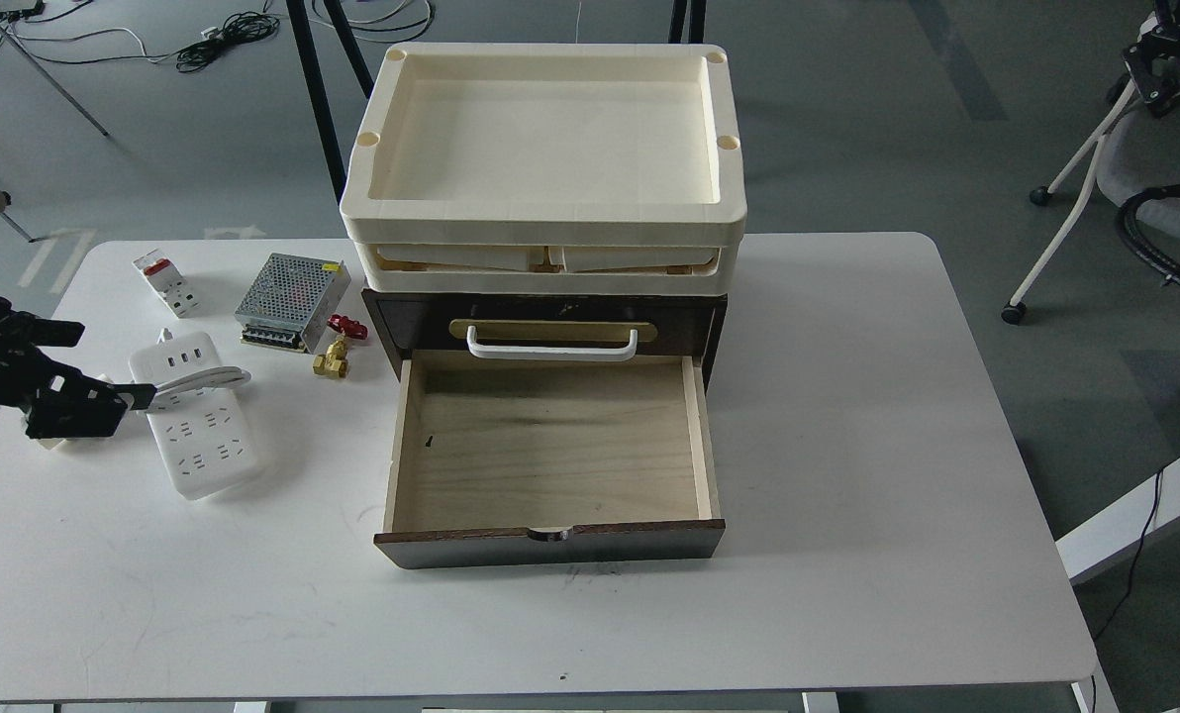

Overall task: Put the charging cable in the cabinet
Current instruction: 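Move the left gripper toward the white power strip, then close the left gripper on the white power strip and lift it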

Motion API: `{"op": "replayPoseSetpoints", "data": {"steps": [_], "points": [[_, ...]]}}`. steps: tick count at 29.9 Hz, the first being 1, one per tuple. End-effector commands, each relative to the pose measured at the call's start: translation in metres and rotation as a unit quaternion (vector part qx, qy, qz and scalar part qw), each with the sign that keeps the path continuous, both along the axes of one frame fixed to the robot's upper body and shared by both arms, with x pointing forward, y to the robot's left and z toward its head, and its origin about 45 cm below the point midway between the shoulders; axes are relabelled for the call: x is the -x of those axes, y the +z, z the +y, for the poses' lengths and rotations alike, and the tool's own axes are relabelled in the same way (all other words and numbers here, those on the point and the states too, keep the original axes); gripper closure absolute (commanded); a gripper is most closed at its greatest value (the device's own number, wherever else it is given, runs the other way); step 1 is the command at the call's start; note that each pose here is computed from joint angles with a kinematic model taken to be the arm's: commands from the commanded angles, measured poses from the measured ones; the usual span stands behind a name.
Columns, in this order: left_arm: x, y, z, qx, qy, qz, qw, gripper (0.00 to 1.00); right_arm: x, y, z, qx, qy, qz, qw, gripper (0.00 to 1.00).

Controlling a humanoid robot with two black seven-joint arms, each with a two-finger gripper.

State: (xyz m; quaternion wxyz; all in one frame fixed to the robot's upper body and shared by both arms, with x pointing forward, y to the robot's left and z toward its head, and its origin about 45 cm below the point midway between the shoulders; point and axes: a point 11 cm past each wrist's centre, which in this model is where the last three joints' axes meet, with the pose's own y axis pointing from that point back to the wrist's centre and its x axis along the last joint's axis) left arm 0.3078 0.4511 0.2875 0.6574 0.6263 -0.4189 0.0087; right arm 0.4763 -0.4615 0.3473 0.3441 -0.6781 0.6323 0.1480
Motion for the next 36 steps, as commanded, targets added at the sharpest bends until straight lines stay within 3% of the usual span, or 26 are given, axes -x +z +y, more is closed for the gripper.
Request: {"op": "replayPoseSetpoints", "data": {"steps": [1, 9, 17, 36], "points": [[-0.023, -0.029, -0.002, -0.031, -0.006, 0.014, 0.999, 0.01, 0.0, -0.002, 0.0, -0.001, 0.0, 0.001, 1.0, 0.0], [-0.056, -0.078, -0.019, -0.031, 0.009, 0.035, 0.999, 0.03, 0.003, -0.003, -0.005, 0.002, -0.004, 0.004, 1.0, 0.0], [-0.065, -0.104, -0.018, -0.037, 0.027, 0.051, 0.998, 0.08, 0.006, -0.009, -0.007, 0.003, -0.007, 0.01, 1.0, 0.0], [-0.075, -0.136, 0.015, -0.079, 0.038, 0.01, 0.996, 0.15, 0.007, -0.013, -0.009, 0.003, -0.009, 0.015, 1.0, 0.0]]}}
